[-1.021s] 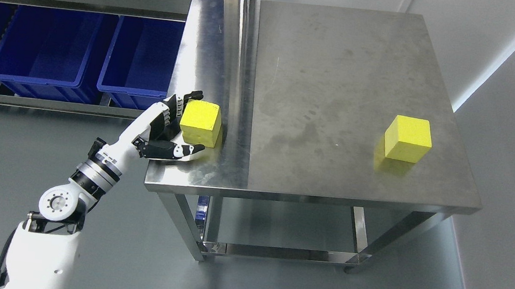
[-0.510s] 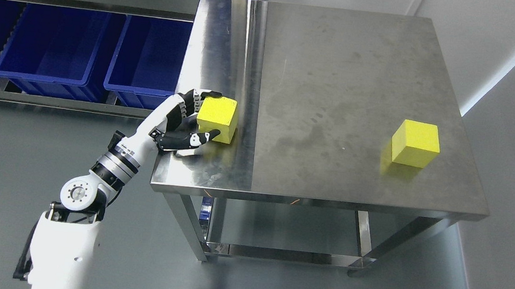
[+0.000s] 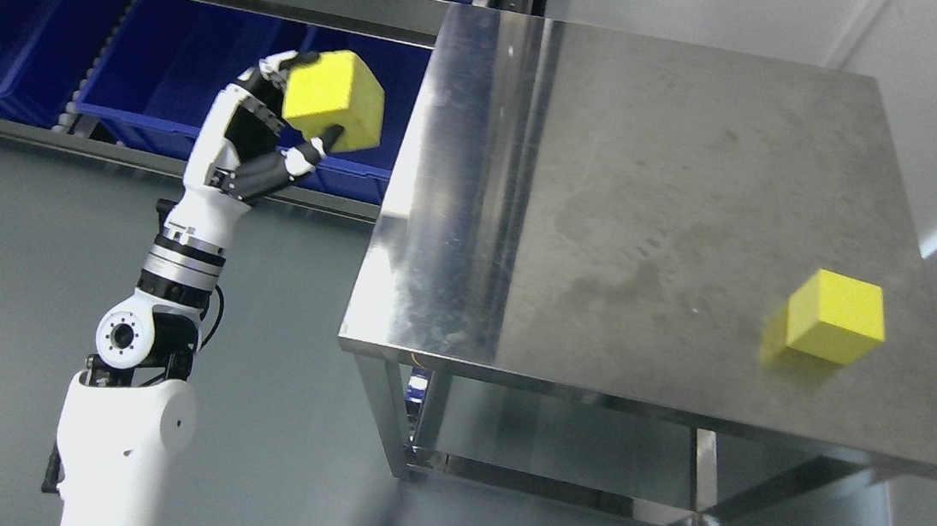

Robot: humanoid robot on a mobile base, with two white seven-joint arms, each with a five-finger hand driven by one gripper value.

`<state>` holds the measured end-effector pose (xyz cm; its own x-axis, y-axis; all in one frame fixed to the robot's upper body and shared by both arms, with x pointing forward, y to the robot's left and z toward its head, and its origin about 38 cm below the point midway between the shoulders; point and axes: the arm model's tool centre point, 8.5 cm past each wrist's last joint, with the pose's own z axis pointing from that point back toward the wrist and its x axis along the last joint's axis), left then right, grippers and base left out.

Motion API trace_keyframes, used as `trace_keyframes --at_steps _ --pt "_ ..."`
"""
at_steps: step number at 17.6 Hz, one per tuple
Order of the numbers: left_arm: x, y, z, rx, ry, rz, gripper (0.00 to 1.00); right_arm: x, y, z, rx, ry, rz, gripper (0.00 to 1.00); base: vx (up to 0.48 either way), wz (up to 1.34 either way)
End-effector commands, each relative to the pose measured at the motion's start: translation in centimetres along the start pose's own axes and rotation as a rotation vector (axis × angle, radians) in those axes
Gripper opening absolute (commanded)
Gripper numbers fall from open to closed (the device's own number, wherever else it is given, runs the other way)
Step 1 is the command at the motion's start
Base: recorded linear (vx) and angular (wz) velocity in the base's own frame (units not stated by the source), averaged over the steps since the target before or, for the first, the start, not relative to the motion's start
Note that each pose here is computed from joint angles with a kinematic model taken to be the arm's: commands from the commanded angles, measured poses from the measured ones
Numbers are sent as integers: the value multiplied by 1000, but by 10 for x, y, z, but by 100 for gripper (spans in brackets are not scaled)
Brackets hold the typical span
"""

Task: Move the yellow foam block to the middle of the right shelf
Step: 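Grasp the yellow foam cube with the left hand and lift it, then hold the cube raised in the left hand while turning to the bin shelf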

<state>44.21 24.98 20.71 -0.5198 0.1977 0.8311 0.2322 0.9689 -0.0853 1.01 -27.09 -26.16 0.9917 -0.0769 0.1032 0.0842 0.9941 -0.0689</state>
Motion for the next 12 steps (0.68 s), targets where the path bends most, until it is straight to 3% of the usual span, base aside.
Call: trace_keyframes --at_steps 1,12 --pt "20 21 -2 187 -87 48 39 8 -11 -1 -17 -21 -1 100 67 648" --pt "22 29 29 202 -120 17 39 8 -11 -1 -17 -21 -1 100 81 882"
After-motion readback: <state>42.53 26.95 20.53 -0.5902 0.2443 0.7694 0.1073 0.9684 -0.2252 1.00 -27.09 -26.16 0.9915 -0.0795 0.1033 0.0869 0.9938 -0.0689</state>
